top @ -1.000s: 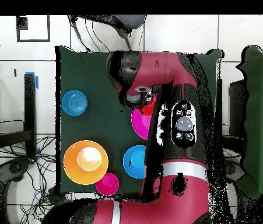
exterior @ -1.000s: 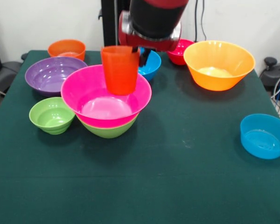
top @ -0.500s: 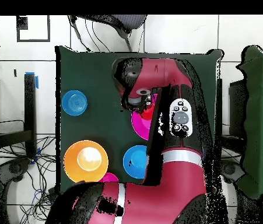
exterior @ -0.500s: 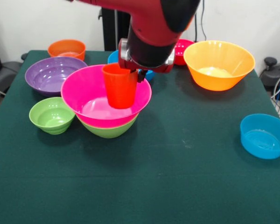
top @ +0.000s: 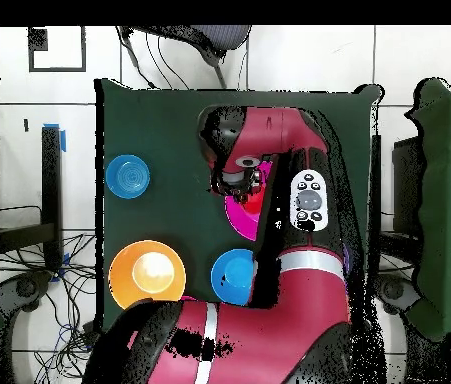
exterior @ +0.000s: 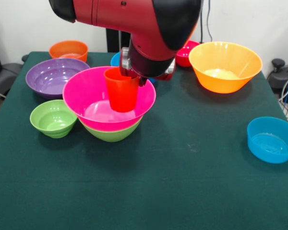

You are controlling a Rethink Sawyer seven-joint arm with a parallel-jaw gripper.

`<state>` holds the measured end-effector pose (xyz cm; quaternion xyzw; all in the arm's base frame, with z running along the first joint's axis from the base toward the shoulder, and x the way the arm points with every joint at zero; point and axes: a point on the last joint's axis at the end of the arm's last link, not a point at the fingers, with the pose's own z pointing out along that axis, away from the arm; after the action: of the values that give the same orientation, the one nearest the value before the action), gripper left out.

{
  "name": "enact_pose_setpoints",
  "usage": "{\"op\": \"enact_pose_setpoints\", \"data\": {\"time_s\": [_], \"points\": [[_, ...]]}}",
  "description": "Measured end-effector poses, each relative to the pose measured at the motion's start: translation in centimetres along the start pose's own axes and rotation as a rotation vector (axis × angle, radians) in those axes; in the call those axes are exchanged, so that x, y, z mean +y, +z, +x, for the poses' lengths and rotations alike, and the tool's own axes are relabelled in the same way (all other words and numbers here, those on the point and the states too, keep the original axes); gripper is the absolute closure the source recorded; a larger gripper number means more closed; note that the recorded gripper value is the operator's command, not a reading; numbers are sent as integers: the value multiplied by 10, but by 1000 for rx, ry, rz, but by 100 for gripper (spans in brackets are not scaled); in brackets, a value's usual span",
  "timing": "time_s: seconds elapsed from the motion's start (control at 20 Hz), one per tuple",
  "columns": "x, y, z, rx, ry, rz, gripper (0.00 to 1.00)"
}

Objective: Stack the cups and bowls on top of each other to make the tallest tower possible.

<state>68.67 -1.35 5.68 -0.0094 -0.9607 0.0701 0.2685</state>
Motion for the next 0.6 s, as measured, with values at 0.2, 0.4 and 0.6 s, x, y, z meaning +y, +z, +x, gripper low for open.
{"op": "enact_pose_setpoints", "data": {"time_s": [0.2,0.4,0.6], "points": [[-3,0,3,38,7,2,100],[-10,-5,2,38,19,9,100],[-16,-9,-1,27,31,18,100]]}}
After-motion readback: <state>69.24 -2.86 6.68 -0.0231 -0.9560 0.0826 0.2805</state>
